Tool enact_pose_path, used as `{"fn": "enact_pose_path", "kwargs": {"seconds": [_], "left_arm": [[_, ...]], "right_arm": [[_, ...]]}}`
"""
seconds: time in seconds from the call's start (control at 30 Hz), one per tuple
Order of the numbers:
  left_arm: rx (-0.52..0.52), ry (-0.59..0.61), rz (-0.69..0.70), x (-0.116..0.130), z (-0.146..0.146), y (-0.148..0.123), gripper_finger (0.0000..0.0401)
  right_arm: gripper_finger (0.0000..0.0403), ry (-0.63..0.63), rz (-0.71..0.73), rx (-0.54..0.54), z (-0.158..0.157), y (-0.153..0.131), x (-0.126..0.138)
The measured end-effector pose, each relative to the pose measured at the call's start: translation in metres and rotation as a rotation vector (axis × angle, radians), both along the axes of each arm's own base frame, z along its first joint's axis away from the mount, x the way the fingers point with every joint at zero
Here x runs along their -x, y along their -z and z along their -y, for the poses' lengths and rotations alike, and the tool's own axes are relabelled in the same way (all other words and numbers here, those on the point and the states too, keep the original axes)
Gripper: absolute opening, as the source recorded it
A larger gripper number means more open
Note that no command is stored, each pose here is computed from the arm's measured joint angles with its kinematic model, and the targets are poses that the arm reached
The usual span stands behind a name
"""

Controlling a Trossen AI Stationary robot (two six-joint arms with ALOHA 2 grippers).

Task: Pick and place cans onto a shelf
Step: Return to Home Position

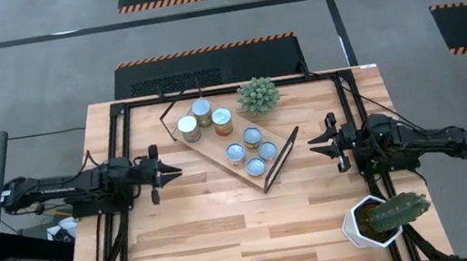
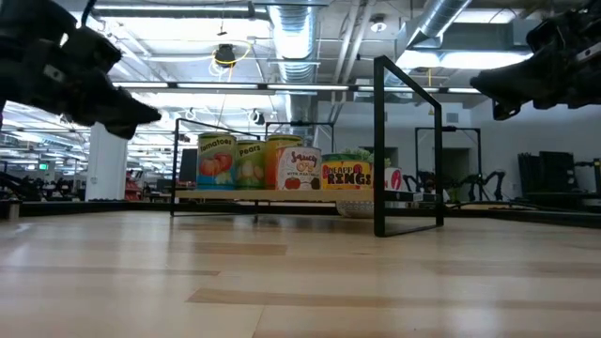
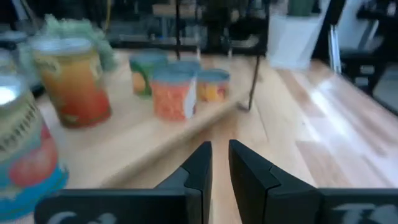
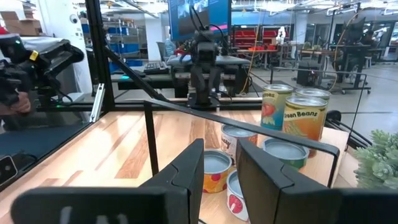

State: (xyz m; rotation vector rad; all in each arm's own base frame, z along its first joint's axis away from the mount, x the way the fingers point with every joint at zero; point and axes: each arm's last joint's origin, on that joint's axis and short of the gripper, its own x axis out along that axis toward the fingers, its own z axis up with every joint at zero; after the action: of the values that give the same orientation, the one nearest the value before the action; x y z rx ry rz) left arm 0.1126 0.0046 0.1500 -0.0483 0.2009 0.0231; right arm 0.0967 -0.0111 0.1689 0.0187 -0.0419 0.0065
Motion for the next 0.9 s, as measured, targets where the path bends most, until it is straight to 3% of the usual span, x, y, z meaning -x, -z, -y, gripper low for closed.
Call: {"fn": "enact_pose_path", "kwargs": {"seconds": [0.47,0.9], "left_arm": [[-0.069,0.010,0.061,-0.0005,-0.0008,-0.0051,0.0043],[-0.085,-0.061,-0.002,0.0006,-0.0029,0.0008,0.0043]], "right_arm": [[0.0118,0.017,-0.069,-0.031,0.0011,0.0058,-0.0041],[0.0118,0.018,-0.069,-0.033,0.0012,0.0057,-0.0041]]}}
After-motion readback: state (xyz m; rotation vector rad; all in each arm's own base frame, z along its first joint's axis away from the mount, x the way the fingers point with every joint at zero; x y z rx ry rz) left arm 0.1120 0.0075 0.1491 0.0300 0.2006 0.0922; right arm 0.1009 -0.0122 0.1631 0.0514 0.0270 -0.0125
